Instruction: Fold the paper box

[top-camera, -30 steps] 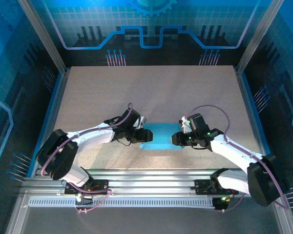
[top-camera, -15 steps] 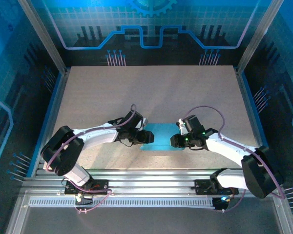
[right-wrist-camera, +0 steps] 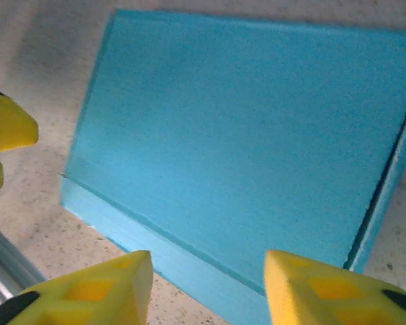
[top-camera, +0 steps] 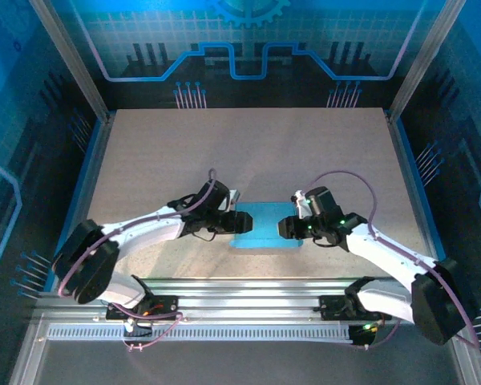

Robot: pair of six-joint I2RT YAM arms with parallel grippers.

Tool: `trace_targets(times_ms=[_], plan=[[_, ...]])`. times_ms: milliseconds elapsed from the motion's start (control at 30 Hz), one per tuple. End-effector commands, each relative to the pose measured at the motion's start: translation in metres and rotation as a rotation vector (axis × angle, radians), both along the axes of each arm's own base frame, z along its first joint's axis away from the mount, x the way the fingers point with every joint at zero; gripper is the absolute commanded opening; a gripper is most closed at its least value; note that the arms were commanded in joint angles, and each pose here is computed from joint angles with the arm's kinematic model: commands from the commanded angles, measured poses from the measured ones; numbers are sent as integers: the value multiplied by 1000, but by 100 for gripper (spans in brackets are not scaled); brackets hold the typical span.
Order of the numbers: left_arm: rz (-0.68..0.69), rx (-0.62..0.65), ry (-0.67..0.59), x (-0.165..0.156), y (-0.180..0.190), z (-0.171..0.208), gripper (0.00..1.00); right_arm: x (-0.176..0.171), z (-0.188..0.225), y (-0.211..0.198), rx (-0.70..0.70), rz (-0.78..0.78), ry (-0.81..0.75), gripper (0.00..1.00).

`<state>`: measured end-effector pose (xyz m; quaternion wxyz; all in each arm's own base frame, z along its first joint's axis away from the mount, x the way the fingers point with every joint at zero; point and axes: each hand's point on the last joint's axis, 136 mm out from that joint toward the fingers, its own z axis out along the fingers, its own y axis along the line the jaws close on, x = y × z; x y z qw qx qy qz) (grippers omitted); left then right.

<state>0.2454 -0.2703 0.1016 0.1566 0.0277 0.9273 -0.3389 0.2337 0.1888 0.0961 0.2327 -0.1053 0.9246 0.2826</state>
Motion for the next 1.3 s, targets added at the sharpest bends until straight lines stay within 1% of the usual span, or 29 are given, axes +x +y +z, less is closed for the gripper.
trace_targets(times_ms=[0,100,133,167,200,233,333,400,467,500,567,667,733,867,933,1100,1267], plan=[[77,-28,-26,2,7,9,99,5,30,11,85,57,-46,63],[157,-55,-23,6,12,17,99,2,37,15,114,70,-15,75],[155,-61,-28,6,11,19,99,0,37,15,119,73,-9,80],[159,-56,-35,6,12,20,99,0,35,13,113,63,-5,89],[178,-38,-34,7,16,18,99,2,31,9,103,35,-5,100],[188,-32,-33,8,18,18,99,3,30,7,100,17,-10,100],[229,-33,-40,10,23,22,99,14,24,-12,33,-112,-15,100],[200,-29,-62,10,22,25,99,15,24,-23,0,-168,-2,100],[157,-4,-78,8,22,26,99,12,26,-25,-2,-170,-7,100],[141,2,-86,7,22,27,99,12,26,-23,15,-151,-35,100],[98,-9,-129,6,19,29,99,10,30,-18,42,-126,-56,100],[66,4,-175,8,18,30,99,10,21,-30,-28,-170,-37,100],[53,20,-178,9,18,25,99,7,17,-34,-35,-200,-7,100],[100,108,-119,10,29,3,99,1,19,-32,4,-186,-18,100],[103,118,-88,8,30,-6,99,-1,18,-32,-1,-178,-5,100],[68,113,12,4,17,-24,99,-8,0,-36,-34,-179,66,100],[95,177,37,6,25,-33,99,-15,-18,-33,-33,-149,118,100]])
